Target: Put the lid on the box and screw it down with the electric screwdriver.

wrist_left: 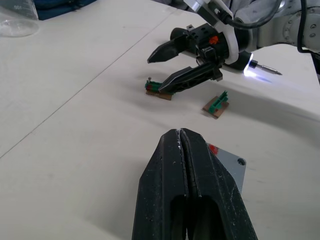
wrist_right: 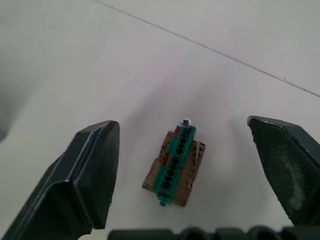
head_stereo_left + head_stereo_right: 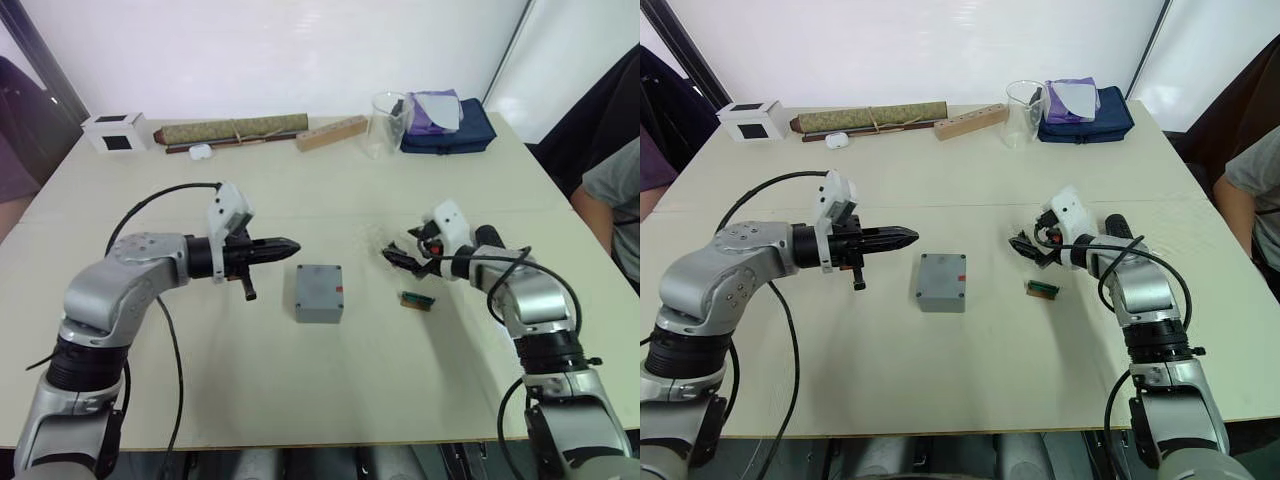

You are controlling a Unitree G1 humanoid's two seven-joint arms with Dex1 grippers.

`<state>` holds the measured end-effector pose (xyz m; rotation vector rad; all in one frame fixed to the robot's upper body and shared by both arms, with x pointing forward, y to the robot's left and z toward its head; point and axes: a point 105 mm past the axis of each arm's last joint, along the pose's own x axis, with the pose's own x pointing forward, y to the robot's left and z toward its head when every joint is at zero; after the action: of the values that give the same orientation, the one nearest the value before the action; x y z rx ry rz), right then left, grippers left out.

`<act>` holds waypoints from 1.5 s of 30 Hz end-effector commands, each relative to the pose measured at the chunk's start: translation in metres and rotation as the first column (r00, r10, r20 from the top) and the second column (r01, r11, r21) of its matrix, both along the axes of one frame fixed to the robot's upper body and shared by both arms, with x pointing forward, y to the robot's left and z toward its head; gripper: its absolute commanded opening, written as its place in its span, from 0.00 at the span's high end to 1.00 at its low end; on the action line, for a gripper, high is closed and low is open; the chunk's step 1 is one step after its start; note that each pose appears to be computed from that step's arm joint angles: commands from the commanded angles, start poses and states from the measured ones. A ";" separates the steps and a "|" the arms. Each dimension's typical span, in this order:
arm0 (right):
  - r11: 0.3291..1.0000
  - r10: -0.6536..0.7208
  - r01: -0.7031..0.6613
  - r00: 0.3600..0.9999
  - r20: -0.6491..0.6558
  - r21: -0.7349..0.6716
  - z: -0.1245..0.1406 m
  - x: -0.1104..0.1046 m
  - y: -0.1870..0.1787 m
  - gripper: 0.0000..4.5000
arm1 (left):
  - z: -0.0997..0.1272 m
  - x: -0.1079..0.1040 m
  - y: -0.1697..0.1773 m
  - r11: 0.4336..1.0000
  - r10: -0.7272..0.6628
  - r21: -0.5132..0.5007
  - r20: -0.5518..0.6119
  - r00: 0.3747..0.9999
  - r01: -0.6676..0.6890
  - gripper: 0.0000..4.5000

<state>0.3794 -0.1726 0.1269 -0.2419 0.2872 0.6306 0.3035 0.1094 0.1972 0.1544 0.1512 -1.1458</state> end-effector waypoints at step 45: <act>0.998 0.049 -0.053 0.988 0.148 0.019 0.039 -0.001 0.012 0.99 | -0.010 -0.005 -0.006 0.999 -0.016 0.039 0.008 1.000 0.015 1.00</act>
<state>0.3807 -0.1587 0.1477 -0.2738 0.1940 0.6697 0.2996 0.1032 0.1830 0.1829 0.1940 -1.1503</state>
